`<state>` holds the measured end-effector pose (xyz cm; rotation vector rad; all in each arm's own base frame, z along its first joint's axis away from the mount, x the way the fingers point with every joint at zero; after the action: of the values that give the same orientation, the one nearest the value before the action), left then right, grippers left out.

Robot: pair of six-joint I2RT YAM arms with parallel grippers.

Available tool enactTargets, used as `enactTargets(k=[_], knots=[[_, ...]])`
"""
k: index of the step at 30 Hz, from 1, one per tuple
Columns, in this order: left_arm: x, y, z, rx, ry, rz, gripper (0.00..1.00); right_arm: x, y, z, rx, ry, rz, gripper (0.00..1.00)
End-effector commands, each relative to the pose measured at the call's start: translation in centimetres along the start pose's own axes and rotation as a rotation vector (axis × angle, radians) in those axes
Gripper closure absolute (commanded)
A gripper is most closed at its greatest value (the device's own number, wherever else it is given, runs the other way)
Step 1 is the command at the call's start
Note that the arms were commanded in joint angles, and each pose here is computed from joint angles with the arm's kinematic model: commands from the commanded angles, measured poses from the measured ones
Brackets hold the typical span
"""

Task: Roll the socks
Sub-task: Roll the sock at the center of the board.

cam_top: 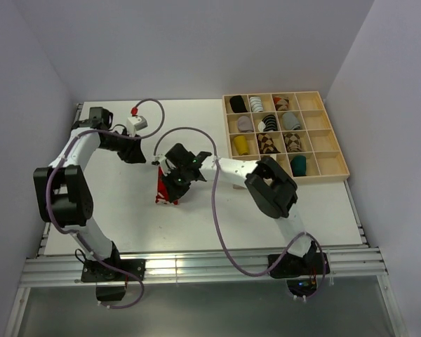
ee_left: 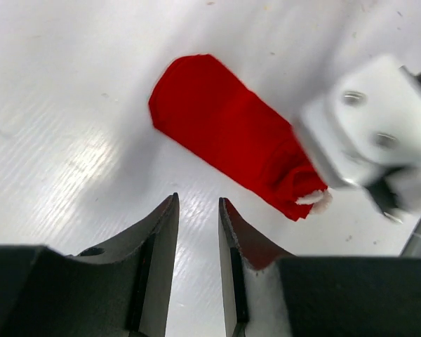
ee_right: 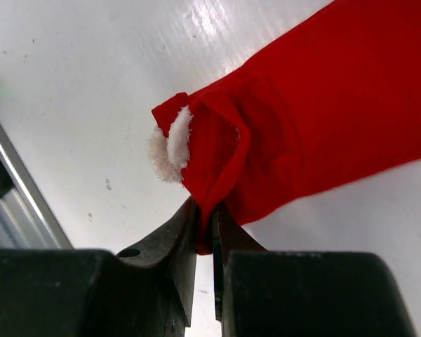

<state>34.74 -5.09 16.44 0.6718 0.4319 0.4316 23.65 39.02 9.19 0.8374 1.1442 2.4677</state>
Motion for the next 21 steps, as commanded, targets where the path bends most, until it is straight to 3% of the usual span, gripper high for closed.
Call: enactTargets(k=[1, 11, 21], knots=[[-0.5, 1.6, 0.6, -0.063, -0.047, 0.062, 0.66, 0.8, -0.6, -0.6, 0.13, -0.093, 0.136, 0.97], [-2.9, 3.3, -1.8, -0.03, -0.297, 0.195, 0.59, -2.6, -1.0, 0.7, 0.177, -0.377, 0.375, 0.93], [-8.5, -1.7, -5.5, 0.14, -0.716, 0.247, 0.54, -5.5, -1.7, 0.7, 0.198, -0.551, 0.444, 0.93]])
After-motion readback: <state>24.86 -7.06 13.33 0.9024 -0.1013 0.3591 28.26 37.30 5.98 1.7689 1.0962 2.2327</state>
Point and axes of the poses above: each gripper's point midway between its finger pads, its own y axis back along the fingers, its own x axis along the line the jaws close on, z = x × y, the point moved 6 cm from there along y, back along the fingers, and after that the axes turned 2 degrees about -y, right-handed, at the moved point
